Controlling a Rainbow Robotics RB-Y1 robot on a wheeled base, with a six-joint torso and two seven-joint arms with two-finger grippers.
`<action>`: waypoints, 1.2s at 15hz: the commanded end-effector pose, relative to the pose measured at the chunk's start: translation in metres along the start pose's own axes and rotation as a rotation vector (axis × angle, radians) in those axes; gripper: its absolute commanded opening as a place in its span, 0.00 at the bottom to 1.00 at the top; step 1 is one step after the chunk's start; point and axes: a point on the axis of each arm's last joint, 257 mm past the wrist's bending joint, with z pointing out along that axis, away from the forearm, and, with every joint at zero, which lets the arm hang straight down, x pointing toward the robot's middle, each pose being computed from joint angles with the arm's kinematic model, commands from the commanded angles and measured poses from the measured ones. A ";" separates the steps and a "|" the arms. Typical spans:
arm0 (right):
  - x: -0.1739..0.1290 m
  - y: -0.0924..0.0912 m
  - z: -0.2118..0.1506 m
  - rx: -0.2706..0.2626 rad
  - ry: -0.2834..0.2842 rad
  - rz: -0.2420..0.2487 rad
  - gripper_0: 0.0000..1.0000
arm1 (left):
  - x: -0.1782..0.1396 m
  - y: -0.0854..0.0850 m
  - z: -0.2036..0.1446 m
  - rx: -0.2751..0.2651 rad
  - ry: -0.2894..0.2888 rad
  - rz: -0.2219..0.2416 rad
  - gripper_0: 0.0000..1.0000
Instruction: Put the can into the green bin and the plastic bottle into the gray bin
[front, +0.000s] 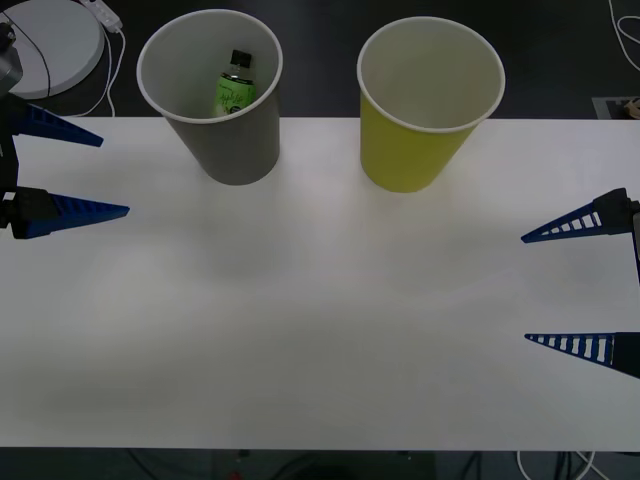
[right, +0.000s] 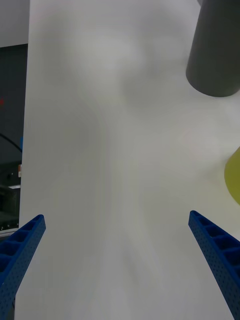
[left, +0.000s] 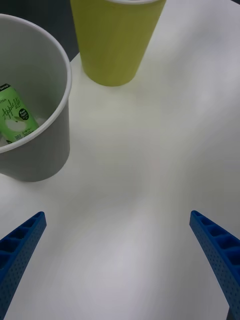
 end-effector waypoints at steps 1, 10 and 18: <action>0.000 0.000 0.000 0.000 0.000 0.000 1.00 | 0.015 -0.008 -0.002 0.018 -0.008 0.061 1.00; 0.000 0.000 0.000 0.000 0.000 0.000 1.00 | 0.072 -0.039 -0.012 0.080 -0.009 0.266 1.00; 0.000 0.000 0.000 0.000 0.000 0.000 1.00 | 0.094 -0.065 -0.020 0.168 -0.088 0.284 1.00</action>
